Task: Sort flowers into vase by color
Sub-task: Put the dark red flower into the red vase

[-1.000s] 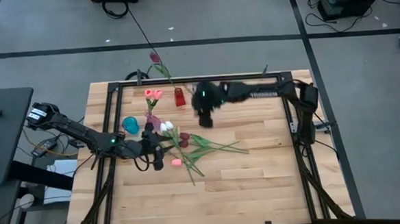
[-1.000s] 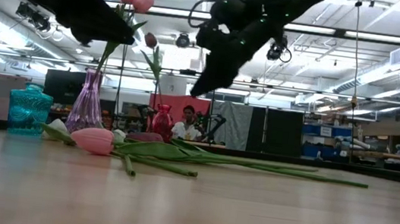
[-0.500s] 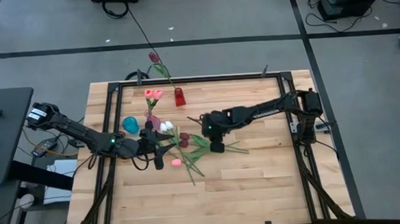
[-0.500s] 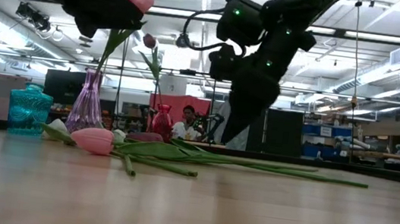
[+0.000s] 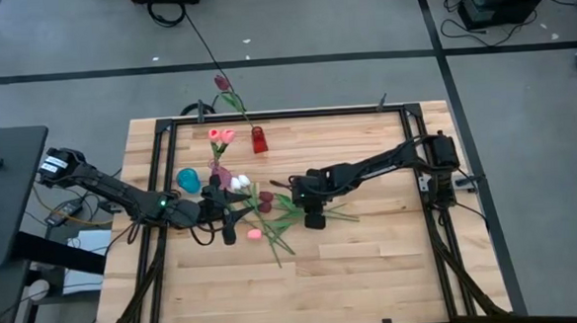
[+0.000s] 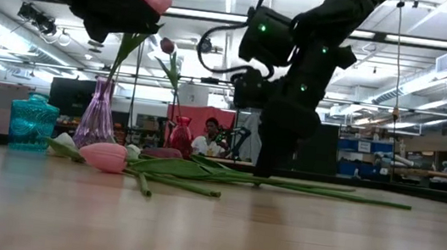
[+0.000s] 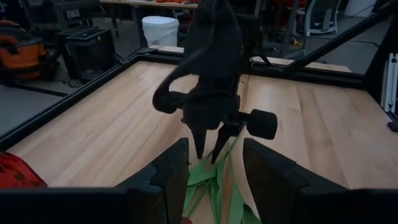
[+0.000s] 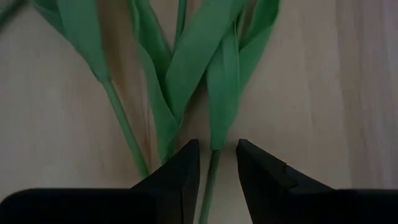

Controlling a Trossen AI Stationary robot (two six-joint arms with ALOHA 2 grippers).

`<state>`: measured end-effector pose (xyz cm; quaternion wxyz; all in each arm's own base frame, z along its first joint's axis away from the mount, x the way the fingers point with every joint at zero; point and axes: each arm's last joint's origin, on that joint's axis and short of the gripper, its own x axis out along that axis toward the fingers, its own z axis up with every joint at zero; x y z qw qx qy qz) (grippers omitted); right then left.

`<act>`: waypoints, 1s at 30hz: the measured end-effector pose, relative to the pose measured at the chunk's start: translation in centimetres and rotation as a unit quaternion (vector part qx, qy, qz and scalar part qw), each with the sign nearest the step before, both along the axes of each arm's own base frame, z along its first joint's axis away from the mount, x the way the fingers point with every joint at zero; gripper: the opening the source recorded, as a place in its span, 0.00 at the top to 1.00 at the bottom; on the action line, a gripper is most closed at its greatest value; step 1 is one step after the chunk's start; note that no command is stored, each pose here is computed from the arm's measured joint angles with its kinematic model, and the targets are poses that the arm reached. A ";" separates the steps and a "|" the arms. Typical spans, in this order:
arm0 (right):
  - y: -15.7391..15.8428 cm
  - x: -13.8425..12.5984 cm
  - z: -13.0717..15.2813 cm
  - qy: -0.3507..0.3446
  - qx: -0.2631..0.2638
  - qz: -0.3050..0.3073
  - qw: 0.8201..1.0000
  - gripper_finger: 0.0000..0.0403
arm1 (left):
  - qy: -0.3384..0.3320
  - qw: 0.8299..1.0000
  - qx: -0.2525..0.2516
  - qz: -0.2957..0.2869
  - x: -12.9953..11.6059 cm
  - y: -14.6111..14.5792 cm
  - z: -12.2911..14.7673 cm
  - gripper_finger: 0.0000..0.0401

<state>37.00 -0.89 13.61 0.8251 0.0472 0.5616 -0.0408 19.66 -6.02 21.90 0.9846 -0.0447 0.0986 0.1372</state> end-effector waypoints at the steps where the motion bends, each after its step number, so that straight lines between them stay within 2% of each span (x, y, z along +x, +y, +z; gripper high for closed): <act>1: 0.0 0.0 -0.1 0.000 -0.003 0.000 1.000 0.71 | 0.000 1.000 0.000 0.000 0.0 0.0 0.0 0.60; 6: 0.0 0.0 -0.1 0.001 -0.019 -0.010 1.000 0.75 | 0.001 1.000 0.000 0.000 0.0 0.0 0.0 0.60; 12: -0.5 0.2 -0.1 -0.011 -0.015 -0.034 0.999 0.97 | -0.002 1.000 0.000 0.000 0.0 0.0 0.0 0.60; 15: -1.2 0.1 0.9 -0.026 -0.032 -0.066 0.997 0.96 | -0.003 1.000 0.000 -0.001 0.0 0.0 0.1 0.60; 17: -1.9 -0.1 2.1 -0.043 -0.072 -0.092 0.992 0.97 | -0.002 1.000 0.002 -0.001 0.0 0.0 0.1 0.60; 20: -2.9 -0.1 3.8 -0.079 -0.165 -0.124 0.975 0.98 | 0.000 1.000 0.011 -0.003 0.0 0.0 0.1 0.60; 22: -3.2 0.4 5.1 -0.124 -0.207 -0.121 0.963 0.98 | 0.000 1.000 0.012 -0.003 0.0 0.0 0.1 0.60; 26: -4.3 2.1 8.2 -0.275 -0.198 -0.081 0.937 0.98 | -0.004 1.000 0.011 -0.003 0.0 0.0 0.2 0.60; 30: -7.4 2.9 10.7 -0.414 -0.184 -0.051 0.890 0.98 | 0.000 1.000 0.024 -0.006 0.0 0.0 0.1 0.60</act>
